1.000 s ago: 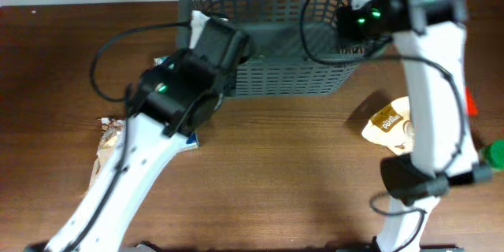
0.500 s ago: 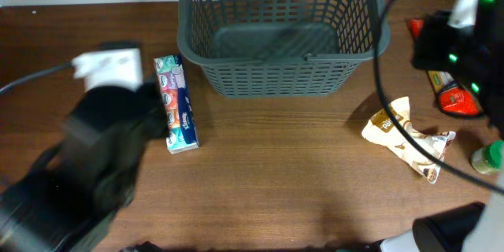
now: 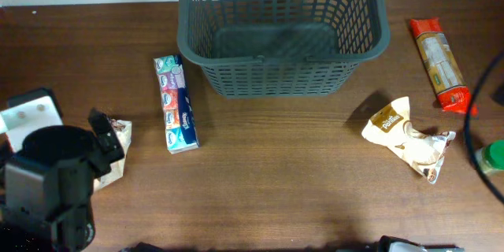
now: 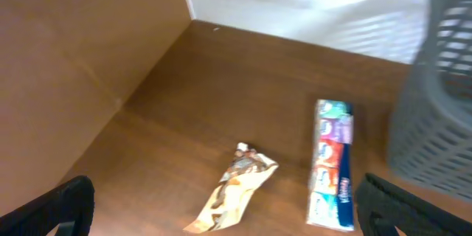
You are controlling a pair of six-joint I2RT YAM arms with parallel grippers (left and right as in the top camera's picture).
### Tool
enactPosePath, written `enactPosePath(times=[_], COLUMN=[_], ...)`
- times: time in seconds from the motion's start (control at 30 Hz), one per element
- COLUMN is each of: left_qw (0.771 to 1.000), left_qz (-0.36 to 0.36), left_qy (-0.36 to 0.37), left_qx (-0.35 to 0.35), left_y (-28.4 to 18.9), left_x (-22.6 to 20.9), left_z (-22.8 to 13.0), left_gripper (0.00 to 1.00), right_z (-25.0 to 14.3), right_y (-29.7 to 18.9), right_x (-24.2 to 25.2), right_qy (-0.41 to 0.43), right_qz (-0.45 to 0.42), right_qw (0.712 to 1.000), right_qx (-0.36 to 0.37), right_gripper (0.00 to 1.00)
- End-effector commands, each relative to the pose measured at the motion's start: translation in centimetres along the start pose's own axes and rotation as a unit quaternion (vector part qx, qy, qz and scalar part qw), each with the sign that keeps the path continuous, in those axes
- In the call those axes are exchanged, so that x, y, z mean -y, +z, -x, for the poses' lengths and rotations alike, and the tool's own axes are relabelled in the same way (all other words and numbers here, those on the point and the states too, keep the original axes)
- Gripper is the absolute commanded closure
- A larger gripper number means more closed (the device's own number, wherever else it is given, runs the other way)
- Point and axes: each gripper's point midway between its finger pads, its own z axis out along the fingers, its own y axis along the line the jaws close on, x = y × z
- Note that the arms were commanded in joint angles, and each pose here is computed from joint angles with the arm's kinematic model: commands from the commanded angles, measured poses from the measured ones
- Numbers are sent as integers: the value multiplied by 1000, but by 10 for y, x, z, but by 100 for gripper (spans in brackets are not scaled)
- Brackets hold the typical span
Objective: Pack container
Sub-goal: 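Release the basket and retract both arms, left arm to rest, then move the right gripper down over the green-lidded seasoning jar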
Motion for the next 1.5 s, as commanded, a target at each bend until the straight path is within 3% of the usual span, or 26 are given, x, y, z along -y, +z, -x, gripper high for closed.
enactPosePath(times=[0.0,0.17,0.33,0.47,0.7,1.03,1.33,1.47], left_qw=[999,999,998,998,998,998,998,998], left_qz=[37,25,-12,-14,-14,-14,-14,-14], left_qy=[-4,11,12,12,12,12,12,12], left_qx=[-12,-39,-61,-62,-62,-62,-62,-62], left_y=[4,4,3,3,3,3,3,3], left_x=[-13,-11,1,2,2,2,2,2], left_z=[-5,-18,-26,-26,-26,-26,-26,-26], left_gripper=[1,1,1,0,0,0,0,0], right_z=[-27,-64,-78,-76,-73,-83,-83,-82], right_y=[33,82,107,119,142,194,224,241], right_x=[22,33,36,37,68,67,81,81], right_qy=[79,135,147,158,226,220,270,274], right_qz=[-43,-48,-57,-67,-191,-210,-189,-127], right_qw=[993,970,956,953,927,910,899,907], right_qx=[-76,-196,-248,-251,-233,-280,-287,-293], right_gripper=[1,1,1,1,1,1,1,1])
